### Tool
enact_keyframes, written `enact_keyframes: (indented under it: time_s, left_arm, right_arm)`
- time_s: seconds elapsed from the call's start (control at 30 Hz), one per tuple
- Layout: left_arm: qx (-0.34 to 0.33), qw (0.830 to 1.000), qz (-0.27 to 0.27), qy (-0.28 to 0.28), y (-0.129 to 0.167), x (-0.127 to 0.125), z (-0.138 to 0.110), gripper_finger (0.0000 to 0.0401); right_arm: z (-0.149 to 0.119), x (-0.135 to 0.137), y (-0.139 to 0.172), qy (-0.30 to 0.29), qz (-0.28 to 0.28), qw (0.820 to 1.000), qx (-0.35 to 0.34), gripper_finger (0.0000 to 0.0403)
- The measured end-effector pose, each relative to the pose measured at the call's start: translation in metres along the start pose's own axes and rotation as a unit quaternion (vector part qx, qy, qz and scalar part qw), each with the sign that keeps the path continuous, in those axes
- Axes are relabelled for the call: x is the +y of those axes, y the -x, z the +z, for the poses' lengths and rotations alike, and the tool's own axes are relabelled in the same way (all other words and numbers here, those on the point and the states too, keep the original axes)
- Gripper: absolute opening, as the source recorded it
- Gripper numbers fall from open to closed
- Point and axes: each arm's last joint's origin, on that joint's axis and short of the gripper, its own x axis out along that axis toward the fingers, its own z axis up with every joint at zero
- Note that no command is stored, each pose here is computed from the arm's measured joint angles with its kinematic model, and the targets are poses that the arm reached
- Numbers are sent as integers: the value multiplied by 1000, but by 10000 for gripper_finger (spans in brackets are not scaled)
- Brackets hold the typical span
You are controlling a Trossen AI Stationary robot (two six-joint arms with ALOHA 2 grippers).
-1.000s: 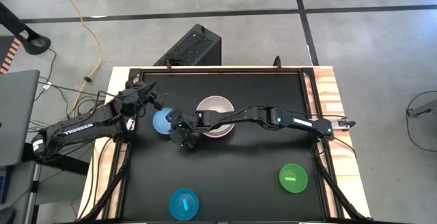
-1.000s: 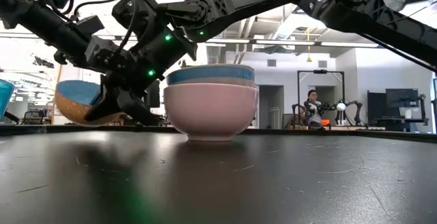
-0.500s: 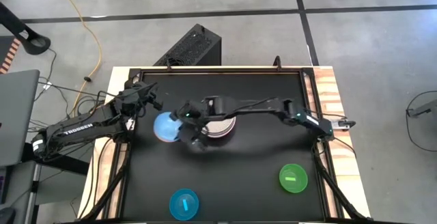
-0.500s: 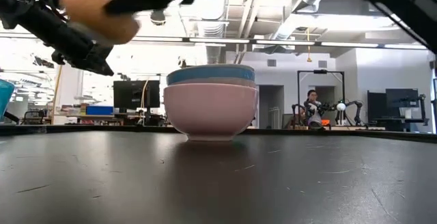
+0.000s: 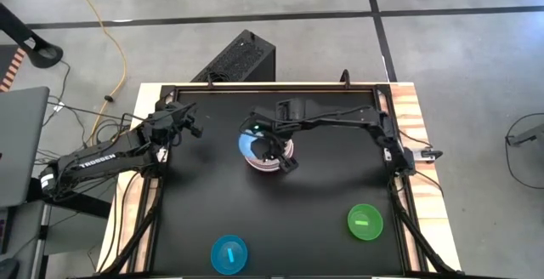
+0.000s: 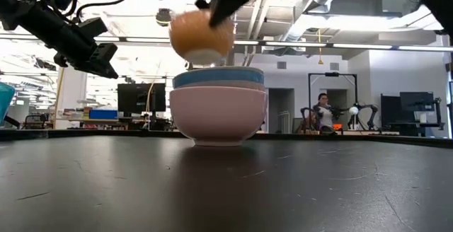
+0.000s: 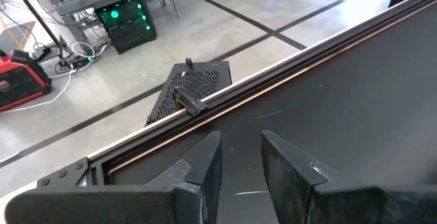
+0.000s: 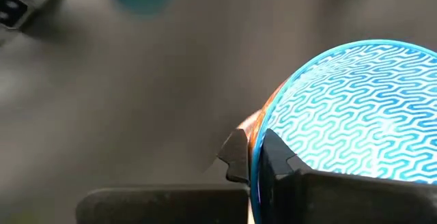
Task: Nest bowls inside each other
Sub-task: Stack the light blue bowl on top of the white bowl
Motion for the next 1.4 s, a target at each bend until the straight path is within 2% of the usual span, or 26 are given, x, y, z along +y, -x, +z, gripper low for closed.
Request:
enact_keyframes:
  time_s: [0.13,0.2,0.5,0.73,0.83,0.97,1.2,1.4]
  left_arm:
    - [1,1000,0,-1,0,0,0,94]
    - [4,1000,0,-3,0,0,-1,94]
    - [6,1000,1,-3,0,0,-1,94]
    - [6,1000,1,0,0,0,-1,94]
    - [6,1000,1,1,0,0,-1,94]
    - [6,1000,1,4,0,0,-1,94]
    - [7,1000,0,3,0,0,-1,94]
    - [7,1000,-10,5,0,-1,-1,94]
  right_arm:
    - [-25,-9,-8,-19,-53,998,14,5]
    - [-41,-11,-13,-45,-62,997,26,5]
    - [-69,-3,-18,-63,-106,992,-33,5]
    - [-63,11,-27,-52,-104,993,-32,5]
    - [-59,18,-30,-43,-123,991,-14,5]
    - [-53,27,-24,-47,-128,990,-19,5]
    - [-56,37,-9,-83,-160,983,17,5]
    - [-63,33,-3,-122,-161,979,26,5]
